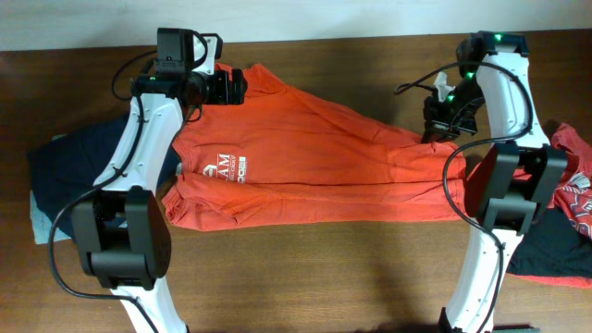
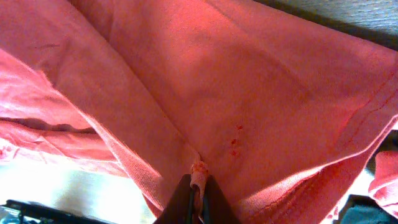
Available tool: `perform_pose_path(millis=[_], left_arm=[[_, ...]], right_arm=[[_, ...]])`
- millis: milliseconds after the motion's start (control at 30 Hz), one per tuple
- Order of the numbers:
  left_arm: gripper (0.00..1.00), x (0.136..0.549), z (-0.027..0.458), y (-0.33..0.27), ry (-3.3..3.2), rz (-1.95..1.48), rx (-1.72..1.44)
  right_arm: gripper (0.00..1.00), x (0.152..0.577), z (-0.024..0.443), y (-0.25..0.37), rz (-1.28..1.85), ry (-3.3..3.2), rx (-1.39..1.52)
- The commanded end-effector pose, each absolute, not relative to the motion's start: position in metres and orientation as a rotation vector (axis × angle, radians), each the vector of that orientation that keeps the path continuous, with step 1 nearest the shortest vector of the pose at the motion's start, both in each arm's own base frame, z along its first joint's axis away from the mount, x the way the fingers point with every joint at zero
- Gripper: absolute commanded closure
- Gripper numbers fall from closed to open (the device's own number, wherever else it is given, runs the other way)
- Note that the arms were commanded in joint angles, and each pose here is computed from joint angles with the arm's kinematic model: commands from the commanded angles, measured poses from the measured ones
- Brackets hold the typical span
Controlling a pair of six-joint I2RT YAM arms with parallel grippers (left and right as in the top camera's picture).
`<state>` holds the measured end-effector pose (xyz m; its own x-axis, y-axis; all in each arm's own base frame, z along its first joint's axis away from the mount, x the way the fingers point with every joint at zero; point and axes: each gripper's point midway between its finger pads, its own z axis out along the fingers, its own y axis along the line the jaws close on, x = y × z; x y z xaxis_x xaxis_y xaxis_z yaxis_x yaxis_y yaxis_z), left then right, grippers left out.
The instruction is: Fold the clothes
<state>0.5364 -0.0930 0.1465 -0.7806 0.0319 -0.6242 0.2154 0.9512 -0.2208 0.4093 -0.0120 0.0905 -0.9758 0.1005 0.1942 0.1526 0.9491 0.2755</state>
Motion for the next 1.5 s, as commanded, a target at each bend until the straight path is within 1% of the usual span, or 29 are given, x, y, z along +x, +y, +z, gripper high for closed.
perform_pose_path(millis=[0, 100, 333, 500, 567, 600, 667, 700, 967, 1067, 1167, 1267, 1367, 1467], left_arm=[[0.01, 0.541, 0.178, -0.093, 2.364, -0.356, 0.237], [0.01, 0.542, 0.180, -0.093, 2.354, -0.355, 0.238], [0.01, 0.544, 0.181, -0.094, 2.347, -0.354, 0.238], [0.01, 0.543, 0.180, -0.094, 2.352, -0.355, 0.238], [0.01, 0.542, 0.180, -0.094, 2.355, -0.356, 0.238], [0.01, 0.542, 0.180, -0.094, 2.356, -0.356, 0.238], [0.01, 0.542, 0.179, -0.093, 2.357, -0.356, 0.238], [0.01, 0.542, 0.179, -0.093, 2.358, -0.356, 0.237], [0.01, 0.542, 0.179, -0.094, 2.358, -0.357, 0.238], [0.01, 0.538, 0.179, -0.100, 2.351, -0.379, 0.314], [0.01, 0.535, 0.176, -0.100, 2.365, -0.382, 0.324], [0.01, 0.533, 0.175, -0.100, 2.358, -0.360, 0.391], [0.01, 0.532, 0.175, -0.101, 2.340, -0.323, 0.483], [0.01, 0.544, 0.177, -0.085, 2.308, -0.143, 0.517]], right_arm=[[0.96, 0.410, 0.109, -0.011, -0.394, -2.979, -0.145], [0.96, 0.407, 0.109, -0.010, -0.393, -2.965, -0.146], [0.96, 0.386, 0.089, -0.009, -0.377, -2.867, -0.157], [0.95, 0.380, 0.084, -0.008, -0.377, -2.838, -0.160], [0.85, 0.378, 0.084, -0.008, -0.377, -2.830, -0.161], [0.60, 0.376, 0.085, -0.009, -0.372, -2.823, -0.161], [0.50, 0.376, 0.084, -0.010, -0.361, -2.823, -0.159], [0.49, 0.375, 0.085, -0.010, -0.361, -2.821, -0.160], [0.48, 0.378, 0.084, -0.011, -0.357, -2.833, -0.161], [0.49, 0.393, 0.083, -0.002, -0.448, -2.886, -0.157], [0.48, 0.420, 0.090, 0.028, -0.719, -2.972, 0.029], [0.49, 0.445, 0.088, 0.047, -0.749, -3.078, 0.188], [0.49, 0.458, 0.089, 0.064, -0.760, -3.128, 0.324], [0.50, 0.468, 0.095, 0.082, -0.776, -3.161, 0.413]])
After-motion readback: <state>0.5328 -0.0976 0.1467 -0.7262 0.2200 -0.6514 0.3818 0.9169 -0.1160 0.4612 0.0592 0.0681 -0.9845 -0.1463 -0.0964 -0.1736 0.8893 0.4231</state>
